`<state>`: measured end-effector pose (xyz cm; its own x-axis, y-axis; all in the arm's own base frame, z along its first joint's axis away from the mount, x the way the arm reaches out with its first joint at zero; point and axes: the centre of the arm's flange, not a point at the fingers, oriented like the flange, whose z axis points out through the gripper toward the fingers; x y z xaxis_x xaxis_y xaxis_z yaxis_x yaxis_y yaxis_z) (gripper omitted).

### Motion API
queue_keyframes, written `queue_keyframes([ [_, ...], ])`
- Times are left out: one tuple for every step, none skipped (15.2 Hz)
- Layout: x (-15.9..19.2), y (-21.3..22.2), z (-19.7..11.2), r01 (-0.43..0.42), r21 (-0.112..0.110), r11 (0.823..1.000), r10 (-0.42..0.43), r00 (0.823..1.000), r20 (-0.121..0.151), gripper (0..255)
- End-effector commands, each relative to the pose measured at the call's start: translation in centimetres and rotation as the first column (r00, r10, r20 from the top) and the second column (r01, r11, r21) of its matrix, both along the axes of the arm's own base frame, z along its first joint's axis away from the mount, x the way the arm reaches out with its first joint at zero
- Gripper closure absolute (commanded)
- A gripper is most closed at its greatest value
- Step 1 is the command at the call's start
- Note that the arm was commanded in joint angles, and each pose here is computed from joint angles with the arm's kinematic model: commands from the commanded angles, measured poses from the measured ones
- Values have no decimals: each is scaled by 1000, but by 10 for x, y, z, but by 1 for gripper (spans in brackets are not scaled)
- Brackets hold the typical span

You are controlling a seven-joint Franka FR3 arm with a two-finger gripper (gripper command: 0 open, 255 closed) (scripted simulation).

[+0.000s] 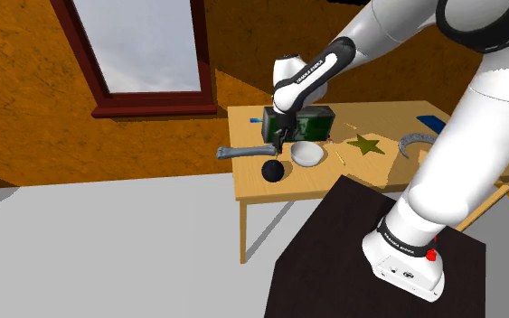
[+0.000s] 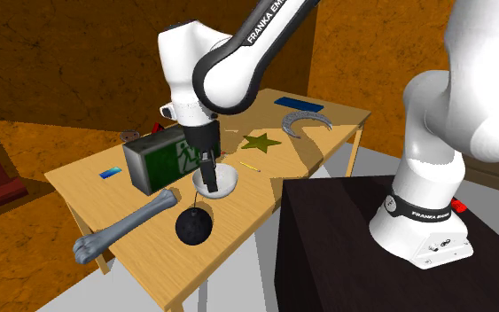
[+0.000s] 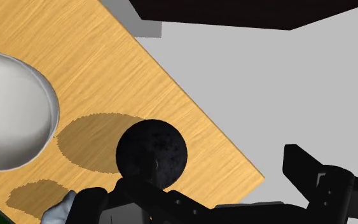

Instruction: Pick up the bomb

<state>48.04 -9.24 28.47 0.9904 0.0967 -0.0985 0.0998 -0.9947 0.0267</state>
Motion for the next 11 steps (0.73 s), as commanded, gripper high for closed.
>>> queue_keyframes([
  [11, -9, -26, 0, -6, 1000, 0, 1000, 4, 0],
  [18, -14, -35, 0, -9, 1000, 0, 1000, 5, 0],
  [25, -18, -45, 0, -12, 1000, 0, 1000, 7, 0],
  [32, -23, -55, 0, -15, 1000, 0, 1000, 8, 0],
  [39, -28, -65, 0, -18, 1000, 0, 1000, 10, 0],
  [45, -33, -75, 0, -21, 1000, 0, 1000, 11, 0],
  [52, -37, -85, 0, -24, 1000, 0, 1000, 13, 0],
  [59, -42, -95, 0, -26, 1000, 0, 1000, 14, 0],
  [66, -47, -104, 0, -29, 1000, 0, 1000, 16, 0],
  [72, -51, -113, 0, -32, 999, 0, 1000, 17, 0],
  [72, -51, -118, 0, -32, 999, 0, 1000, 17, 0],
])
